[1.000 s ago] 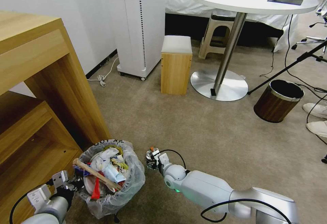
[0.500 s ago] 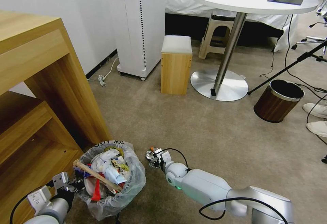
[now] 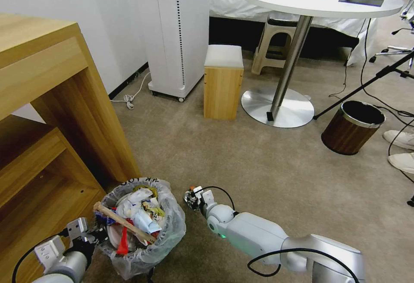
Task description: Pick up the trash bin and place the garbage on the floor into it.
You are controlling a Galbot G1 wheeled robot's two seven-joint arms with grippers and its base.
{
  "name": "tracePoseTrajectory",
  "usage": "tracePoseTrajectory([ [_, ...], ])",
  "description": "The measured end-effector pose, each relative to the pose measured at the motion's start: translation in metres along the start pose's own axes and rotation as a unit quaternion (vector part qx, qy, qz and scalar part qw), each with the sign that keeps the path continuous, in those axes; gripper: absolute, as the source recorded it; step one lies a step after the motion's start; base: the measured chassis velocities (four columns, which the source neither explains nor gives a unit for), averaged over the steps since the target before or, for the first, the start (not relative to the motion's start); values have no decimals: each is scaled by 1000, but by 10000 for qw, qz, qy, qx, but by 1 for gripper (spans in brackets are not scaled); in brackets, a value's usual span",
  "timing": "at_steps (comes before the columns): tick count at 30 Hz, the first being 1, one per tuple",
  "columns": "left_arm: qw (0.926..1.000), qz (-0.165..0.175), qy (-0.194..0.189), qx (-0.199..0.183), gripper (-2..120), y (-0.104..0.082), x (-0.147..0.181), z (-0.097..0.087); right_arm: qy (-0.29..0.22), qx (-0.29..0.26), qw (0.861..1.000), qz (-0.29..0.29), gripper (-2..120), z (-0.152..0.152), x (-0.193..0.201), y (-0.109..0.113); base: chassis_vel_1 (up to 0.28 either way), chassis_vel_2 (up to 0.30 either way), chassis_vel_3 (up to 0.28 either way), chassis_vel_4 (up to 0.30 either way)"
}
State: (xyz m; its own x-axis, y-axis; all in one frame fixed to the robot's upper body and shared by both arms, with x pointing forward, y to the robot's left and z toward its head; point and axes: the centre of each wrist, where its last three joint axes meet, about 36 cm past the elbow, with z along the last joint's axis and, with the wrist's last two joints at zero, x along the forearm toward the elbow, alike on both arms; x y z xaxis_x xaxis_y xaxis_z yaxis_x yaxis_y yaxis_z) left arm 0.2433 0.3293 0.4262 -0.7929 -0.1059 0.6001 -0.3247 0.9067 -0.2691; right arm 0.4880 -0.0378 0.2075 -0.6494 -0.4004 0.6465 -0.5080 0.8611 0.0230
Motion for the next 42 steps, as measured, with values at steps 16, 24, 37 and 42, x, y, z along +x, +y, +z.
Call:
tracePoseTrajectory([
  [16,10000,-39,17,-1,0,4,-7,1,24,-131,9999,-109,68,-11,19,8,0,0,0,0],
  [24,10000,-36,12,-1,0,4,-6,1,169,-295,9994,-96,68,1,18,14,0,0,0,0],
  [37,10000,-48,26,18,0,5,-4,4,178,-307,9994,-23,66,3,7,6,0,0,0,0],
  [42,10000,-27,15,26,0,4,-3,4,152,-314,9994,-30,58,2,2,5,0,0,0,0],
])
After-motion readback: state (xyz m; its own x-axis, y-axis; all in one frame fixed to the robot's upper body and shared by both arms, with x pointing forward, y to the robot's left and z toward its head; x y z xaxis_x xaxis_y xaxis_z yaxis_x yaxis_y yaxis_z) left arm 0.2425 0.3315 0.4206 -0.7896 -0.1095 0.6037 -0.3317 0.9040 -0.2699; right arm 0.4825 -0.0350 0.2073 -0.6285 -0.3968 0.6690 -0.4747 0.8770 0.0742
